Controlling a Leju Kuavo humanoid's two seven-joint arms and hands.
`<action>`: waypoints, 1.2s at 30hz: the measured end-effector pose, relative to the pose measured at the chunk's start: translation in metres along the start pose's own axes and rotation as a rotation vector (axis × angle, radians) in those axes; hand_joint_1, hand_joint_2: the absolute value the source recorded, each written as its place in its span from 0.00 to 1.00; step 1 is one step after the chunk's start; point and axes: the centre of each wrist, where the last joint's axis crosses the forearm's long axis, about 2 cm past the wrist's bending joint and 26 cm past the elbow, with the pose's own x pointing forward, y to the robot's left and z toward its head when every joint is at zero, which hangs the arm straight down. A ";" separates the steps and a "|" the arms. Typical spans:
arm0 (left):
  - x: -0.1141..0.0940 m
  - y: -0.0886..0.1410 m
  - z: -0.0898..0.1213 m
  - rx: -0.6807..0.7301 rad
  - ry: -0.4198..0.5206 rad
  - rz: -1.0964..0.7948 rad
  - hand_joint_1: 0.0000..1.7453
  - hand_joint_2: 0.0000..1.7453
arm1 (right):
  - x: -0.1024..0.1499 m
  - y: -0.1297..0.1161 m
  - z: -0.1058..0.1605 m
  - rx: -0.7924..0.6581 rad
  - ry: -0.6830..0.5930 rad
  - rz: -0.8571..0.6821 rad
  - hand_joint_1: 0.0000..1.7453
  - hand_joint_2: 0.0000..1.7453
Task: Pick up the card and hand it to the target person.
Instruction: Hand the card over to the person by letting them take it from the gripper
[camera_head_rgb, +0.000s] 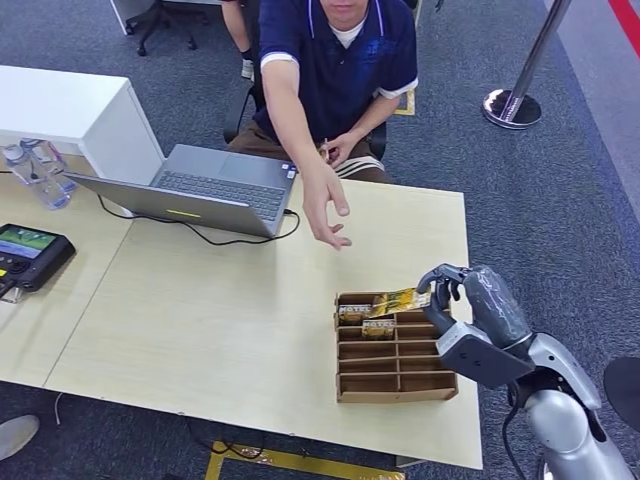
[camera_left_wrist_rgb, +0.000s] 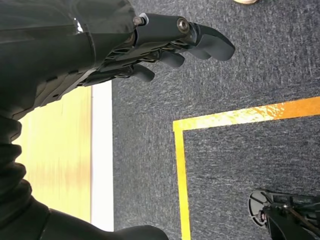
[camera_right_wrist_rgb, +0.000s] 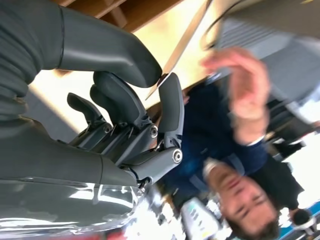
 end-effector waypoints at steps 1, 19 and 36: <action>0.000 0.000 0.000 -0.002 -0.001 -0.004 0.00 1.00 | -0.003 0.001 -0.004 -0.001 -0.023 -0.062 0.91 1.00; 0.005 0.000 -0.001 -0.006 0.009 -0.015 0.00 1.00 | -0.030 0.065 -0.130 -0.056 -0.066 -0.520 0.91 1.00; 0.005 0.000 -0.001 -0.015 -0.004 -0.046 0.00 1.00 | -0.029 0.081 -0.141 -0.032 -0.029 -0.546 0.00 1.00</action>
